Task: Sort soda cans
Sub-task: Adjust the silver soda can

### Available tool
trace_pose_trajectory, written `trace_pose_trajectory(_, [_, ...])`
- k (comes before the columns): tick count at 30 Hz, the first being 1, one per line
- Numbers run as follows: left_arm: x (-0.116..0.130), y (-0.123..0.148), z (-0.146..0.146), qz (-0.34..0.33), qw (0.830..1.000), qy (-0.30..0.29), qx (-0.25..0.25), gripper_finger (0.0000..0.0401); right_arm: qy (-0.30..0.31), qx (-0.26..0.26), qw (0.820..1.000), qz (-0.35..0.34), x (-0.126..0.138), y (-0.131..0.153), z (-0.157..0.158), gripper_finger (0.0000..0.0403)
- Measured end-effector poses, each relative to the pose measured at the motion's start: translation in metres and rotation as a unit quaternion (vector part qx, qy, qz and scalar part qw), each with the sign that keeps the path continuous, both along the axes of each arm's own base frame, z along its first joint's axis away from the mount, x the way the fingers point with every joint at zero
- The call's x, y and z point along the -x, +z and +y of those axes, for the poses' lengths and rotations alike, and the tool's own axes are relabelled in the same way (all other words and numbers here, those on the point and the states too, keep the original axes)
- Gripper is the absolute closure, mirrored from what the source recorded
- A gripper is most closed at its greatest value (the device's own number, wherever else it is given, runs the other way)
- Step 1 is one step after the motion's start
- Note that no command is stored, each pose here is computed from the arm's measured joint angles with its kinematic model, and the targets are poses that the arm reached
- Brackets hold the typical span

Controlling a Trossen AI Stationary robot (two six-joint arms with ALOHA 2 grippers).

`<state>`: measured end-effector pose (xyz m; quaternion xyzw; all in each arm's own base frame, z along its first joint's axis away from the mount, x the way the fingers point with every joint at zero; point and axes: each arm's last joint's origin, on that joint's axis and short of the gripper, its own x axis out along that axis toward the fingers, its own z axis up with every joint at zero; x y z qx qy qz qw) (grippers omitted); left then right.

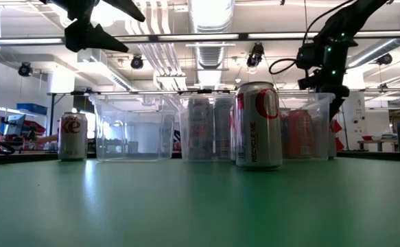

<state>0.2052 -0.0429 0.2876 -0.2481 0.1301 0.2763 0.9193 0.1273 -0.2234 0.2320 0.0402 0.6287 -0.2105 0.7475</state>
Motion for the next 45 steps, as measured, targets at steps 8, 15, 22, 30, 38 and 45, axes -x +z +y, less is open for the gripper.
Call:
trace_pose_trajectory(8, [0.000, 0.000, 0.000, 0.000, 1.000, 0.000, 0.000, 0.0034, -0.004, -0.001, 1.000, -0.003, 0.001, -0.001, 0.000, 0.0126])
trace_pose_trajectory(15, [0.000, 0.000, 0.000, 0.000, 1.000, 0.001, -0.001, 0.0034, -0.019, -0.002, 1.000, -0.006, 0.002, 0.000, 0.001, 0.0115])
trace_pose_trajectory(22, [0.000, 0.000, 0.000, 0.000, 1.000, 0.001, -0.001, 0.0034, -0.036, 0.004, 0.999, -0.005, 0.001, 0.005, 0.000, 0.0124])
trace_pose_trajectory(30, [0.000, 0.000, 0.000, 0.000, 1.000, 0.001, -0.001, 0.0034, -0.039, 0.015, 0.999, -0.007, 0.000, 0.010, -0.002, 0.0115])
trace_pose_trajectory(38, [0.000, 0.000, 0.000, 0.000, 1.000, 0.001, -0.001, 0.0034, -0.030, 0.012, 0.999, -0.002, 0.000, 0.007, -0.003, 0.0109])
trace_pose_trajectory(45, [0.000, 0.000, 0.000, 0.000, 1.000, 0.001, 0.000, 0.0034, -0.003, 0.014, 1.000, 0.006, -0.001, 0.011, -0.003, 0.0075])
